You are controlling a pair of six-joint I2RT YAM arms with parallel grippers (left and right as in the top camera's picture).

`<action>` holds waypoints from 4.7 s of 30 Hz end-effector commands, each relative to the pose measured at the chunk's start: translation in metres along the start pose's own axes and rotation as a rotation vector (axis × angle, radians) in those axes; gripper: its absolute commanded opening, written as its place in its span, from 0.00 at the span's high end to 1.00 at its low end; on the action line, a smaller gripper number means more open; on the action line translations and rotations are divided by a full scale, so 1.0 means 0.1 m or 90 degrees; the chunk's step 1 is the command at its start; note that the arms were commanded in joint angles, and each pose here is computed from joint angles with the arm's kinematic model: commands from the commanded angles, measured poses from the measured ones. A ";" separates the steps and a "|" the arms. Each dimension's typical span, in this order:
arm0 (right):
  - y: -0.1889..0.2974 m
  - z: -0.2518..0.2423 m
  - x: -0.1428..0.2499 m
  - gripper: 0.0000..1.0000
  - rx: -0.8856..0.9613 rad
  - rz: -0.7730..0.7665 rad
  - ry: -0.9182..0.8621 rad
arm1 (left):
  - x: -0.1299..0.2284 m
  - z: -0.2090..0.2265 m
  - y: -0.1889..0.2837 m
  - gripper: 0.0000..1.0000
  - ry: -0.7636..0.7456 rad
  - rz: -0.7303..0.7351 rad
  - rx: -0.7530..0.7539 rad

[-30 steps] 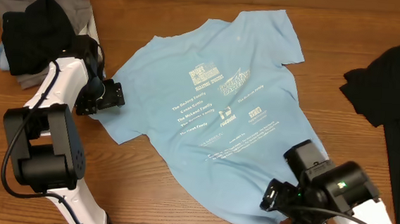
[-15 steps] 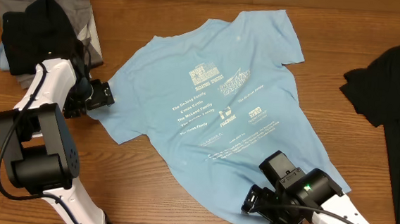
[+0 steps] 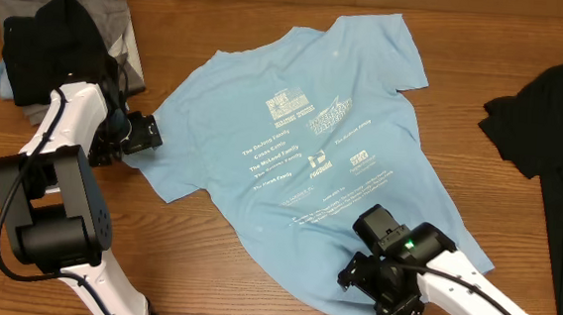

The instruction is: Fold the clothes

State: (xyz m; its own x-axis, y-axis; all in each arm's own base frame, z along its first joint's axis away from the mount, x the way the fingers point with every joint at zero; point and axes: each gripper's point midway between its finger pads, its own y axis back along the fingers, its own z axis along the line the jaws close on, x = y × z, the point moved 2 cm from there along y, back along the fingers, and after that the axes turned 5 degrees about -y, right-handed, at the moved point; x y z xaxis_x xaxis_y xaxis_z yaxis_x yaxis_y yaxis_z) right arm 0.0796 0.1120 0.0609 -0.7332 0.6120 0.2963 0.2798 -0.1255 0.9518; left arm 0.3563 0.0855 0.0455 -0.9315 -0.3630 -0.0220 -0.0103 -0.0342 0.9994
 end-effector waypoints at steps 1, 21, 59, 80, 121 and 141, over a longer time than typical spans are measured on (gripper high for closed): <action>-0.05 -0.09 -0.05 0.00 0.038 -0.019 -0.037 | 0.00 0.00 -0.02 0.05 0.010 0.002 -0.001; -0.34 -0.09 0.00 0.04 0.009 0.028 -0.007 | -0.01 0.00 -0.02 0.06 0.010 -0.002 -0.001; -0.37 0.01 -0.03 0.44 -0.022 0.020 0.003 | -0.05 0.32 -0.17 0.14 0.083 -0.017 -0.023; -0.36 0.03 -0.03 0.53 -0.028 0.018 0.005 | 0.00 0.27 -0.43 0.44 0.085 0.022 -0.014; 3.99 0.31 0.19 0.96 -0.469 -0.562 0.180 | 1.57 -0.19 3.88 0.96 -0.044 -0.550 0.258; 4.32 1.59 -1.29 0.96 -0.472 -0.636 0.206 | -0.51 -0.90 2.81 0.96 -0.027 -0.401 0.257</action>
State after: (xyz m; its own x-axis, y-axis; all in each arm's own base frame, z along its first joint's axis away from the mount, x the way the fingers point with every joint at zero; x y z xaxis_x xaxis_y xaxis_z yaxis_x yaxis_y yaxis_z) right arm 0.3651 0.0953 0.4209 -0.5139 0.5680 -0.6429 -0.8049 -0.0601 0.5903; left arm 0.4028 0.0140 0.3192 -0.7504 -0.3448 -0.5640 -0.6261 0.0968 0.7737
